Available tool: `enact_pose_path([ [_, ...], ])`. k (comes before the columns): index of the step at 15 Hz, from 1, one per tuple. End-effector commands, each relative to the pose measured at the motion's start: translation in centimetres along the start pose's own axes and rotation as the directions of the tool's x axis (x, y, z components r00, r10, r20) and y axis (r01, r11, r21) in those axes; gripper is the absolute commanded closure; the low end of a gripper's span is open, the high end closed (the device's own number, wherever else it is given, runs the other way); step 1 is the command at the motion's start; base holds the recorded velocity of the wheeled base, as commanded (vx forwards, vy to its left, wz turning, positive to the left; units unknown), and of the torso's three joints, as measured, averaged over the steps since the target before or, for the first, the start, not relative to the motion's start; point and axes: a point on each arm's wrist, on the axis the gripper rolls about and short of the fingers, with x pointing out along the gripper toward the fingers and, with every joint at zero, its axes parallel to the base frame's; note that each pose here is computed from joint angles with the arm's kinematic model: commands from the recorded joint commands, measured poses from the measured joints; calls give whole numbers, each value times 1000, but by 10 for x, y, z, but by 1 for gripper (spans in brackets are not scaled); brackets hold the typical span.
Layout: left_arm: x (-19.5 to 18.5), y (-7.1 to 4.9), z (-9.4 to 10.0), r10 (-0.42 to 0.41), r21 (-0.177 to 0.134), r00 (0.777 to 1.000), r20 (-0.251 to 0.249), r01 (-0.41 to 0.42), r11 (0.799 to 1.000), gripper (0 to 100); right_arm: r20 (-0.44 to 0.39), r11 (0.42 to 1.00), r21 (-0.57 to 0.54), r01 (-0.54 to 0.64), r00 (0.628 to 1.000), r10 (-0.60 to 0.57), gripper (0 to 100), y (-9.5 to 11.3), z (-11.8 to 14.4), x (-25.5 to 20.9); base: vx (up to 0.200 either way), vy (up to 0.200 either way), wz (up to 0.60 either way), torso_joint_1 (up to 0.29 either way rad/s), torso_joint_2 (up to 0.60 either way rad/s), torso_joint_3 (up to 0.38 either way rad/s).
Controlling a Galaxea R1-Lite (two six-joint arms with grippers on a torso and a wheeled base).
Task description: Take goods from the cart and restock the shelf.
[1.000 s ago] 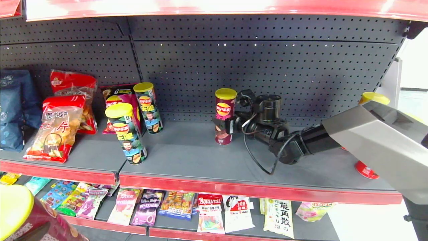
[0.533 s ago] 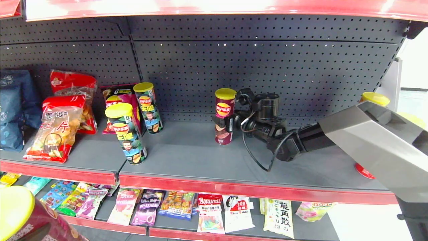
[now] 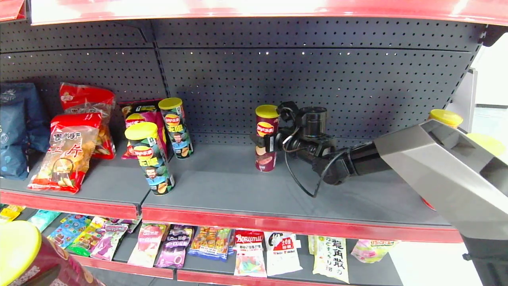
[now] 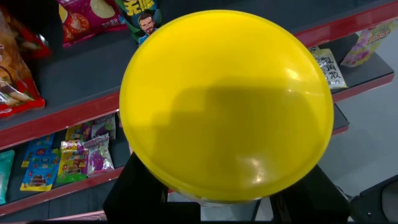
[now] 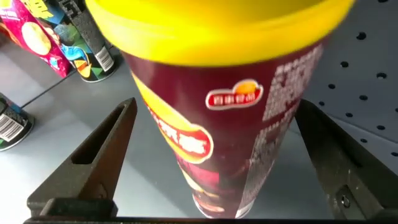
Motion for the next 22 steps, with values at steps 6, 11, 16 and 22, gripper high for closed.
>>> enact_pose_path([
  [6, 0, 0, 0, -2, -1, 1000, -1, 2, 1000, 100, 15, 1000, -1, 6, 1000, -6, 0, -3, -3, 10, 0, 0, 0, 0, 0, 0],
  [11, 2, -1, -5, -9, -5, 1000, -13, 9, 1000, 100, 12, 1000, 0, 11, 1000, -11, 0, -6, -5, 12, 0, 0, 0, 0, 0, 0],
  [16, 2, -1, -5, -9, -5, 1000, -15, 9, 1000, 100, 15, 1000, -1, 12, 1000, -12, 0, -6, -3, 16, 0, 0, 0, 0, 0, 0],
  [22, 2, -1, -5, -10, -8, 1000, -14, 10, 1000, 100, 26, 1000, -3, 15, 1000, -15, 0, -5, -4, 21, 0, 0, 0, 0, 0, 0],
])
